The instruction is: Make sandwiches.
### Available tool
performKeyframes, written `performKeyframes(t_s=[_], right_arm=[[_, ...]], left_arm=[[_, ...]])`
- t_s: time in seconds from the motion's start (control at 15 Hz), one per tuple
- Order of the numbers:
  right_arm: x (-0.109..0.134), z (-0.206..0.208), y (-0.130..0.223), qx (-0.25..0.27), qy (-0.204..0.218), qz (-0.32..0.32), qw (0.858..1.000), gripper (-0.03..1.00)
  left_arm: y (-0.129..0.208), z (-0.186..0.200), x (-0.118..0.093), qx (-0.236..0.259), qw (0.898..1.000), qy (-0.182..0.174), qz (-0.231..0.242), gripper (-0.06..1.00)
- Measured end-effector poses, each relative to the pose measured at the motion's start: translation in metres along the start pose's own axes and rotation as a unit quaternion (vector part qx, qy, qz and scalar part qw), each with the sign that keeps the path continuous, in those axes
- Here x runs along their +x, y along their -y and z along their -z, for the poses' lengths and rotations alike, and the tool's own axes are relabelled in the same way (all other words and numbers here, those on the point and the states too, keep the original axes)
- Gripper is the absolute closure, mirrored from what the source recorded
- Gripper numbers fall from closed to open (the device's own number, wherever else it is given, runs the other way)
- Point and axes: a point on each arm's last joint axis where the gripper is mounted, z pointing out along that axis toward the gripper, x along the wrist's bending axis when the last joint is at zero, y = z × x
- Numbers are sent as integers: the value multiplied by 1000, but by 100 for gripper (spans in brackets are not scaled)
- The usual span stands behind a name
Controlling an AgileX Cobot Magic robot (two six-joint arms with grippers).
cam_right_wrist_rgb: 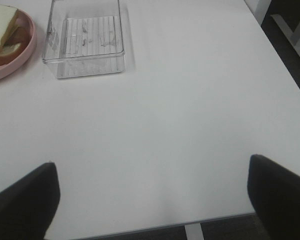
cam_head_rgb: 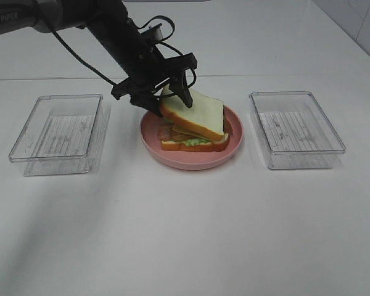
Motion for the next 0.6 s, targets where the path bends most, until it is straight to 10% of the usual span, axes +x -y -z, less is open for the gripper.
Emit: performKeyframes(t_s=[0.13, 0.6], right_arm=[[0, 0, 0, 0, 0, 0, 1000, -2], [0, 0, 0, 0, 0, 0, 1000, -2]], left_arm=[[0, 2, -1, 6, 1000, -4, -4, -1], [-14, 57, -18, -36, 995, -72, -52, -4]])
